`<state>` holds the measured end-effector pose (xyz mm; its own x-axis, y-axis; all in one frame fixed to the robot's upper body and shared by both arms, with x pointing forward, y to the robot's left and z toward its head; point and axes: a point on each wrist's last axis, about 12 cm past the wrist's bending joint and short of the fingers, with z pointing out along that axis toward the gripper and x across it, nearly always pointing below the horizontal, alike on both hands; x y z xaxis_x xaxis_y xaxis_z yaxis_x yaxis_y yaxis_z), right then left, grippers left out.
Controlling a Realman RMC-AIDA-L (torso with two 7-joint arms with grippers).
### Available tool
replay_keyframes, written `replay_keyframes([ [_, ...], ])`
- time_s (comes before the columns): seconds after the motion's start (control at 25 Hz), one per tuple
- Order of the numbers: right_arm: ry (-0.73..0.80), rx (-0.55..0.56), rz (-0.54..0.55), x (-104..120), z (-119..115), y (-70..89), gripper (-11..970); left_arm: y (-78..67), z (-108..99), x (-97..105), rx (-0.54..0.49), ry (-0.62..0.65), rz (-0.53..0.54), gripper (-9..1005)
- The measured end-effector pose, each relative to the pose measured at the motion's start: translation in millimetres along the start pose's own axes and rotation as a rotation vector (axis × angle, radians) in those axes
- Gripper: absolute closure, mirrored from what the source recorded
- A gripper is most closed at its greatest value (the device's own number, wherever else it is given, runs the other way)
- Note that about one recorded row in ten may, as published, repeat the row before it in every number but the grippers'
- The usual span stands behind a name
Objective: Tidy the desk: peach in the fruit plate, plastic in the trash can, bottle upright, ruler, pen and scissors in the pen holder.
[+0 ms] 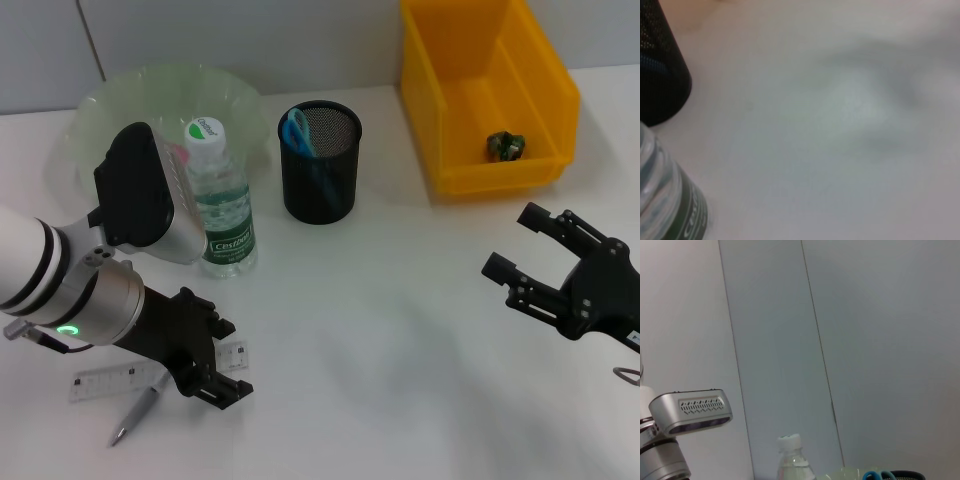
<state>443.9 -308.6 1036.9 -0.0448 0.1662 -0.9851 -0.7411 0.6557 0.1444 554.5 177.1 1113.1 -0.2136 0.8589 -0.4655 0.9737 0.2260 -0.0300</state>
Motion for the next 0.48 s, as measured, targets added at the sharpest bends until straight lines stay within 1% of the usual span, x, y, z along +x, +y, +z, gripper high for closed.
replay_keyframes([
  [0.48, -0.003, -0.001, 0.008, 0.9, 1.2, 1.0, 126, 4.5, 2.9, 2.6, 0.004, 0.015, -0.002, 215],
])
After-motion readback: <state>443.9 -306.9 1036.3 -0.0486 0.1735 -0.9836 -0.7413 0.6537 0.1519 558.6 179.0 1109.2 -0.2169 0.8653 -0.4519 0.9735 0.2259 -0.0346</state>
